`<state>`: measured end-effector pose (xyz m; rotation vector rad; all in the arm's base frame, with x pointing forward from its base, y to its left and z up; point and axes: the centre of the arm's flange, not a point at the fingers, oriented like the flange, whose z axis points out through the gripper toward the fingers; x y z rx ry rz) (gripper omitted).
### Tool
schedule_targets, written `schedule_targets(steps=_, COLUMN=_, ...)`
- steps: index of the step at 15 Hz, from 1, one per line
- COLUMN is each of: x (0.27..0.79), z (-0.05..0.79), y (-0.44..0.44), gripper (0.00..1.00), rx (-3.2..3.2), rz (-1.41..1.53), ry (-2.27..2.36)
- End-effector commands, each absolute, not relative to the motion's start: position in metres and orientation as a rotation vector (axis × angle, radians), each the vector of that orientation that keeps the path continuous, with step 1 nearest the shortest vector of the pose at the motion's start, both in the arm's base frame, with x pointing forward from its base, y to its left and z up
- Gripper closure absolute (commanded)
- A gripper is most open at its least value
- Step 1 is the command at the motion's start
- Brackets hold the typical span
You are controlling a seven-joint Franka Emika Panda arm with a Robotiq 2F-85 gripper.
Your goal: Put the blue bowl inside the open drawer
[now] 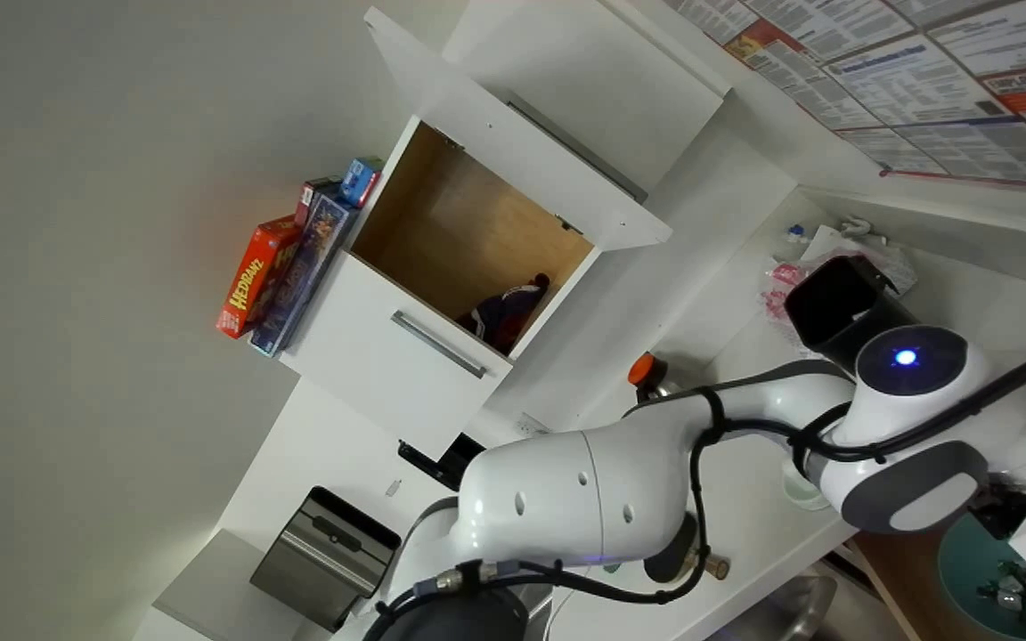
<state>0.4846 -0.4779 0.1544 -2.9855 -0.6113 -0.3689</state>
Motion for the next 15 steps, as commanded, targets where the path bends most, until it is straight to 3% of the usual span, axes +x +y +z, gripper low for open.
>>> schedule_targets(steps=1, x=0.449, z=0.213, y=-0.448, gripper=0.00, rx=-2.983, rz=-0.322, ry=-0.595)
schedule_targets(steps=9, x=0.430, z=0.277, y=-0.393, gripper=0.00, rx=-2.964, rz=-0.320, ry=-0.490)
schedule_targets(steps=15, x=0.440, z=0.272, y=-0.395, gripper=0.00, rx=-2.968, rz=-0.311, ry=-0.540)
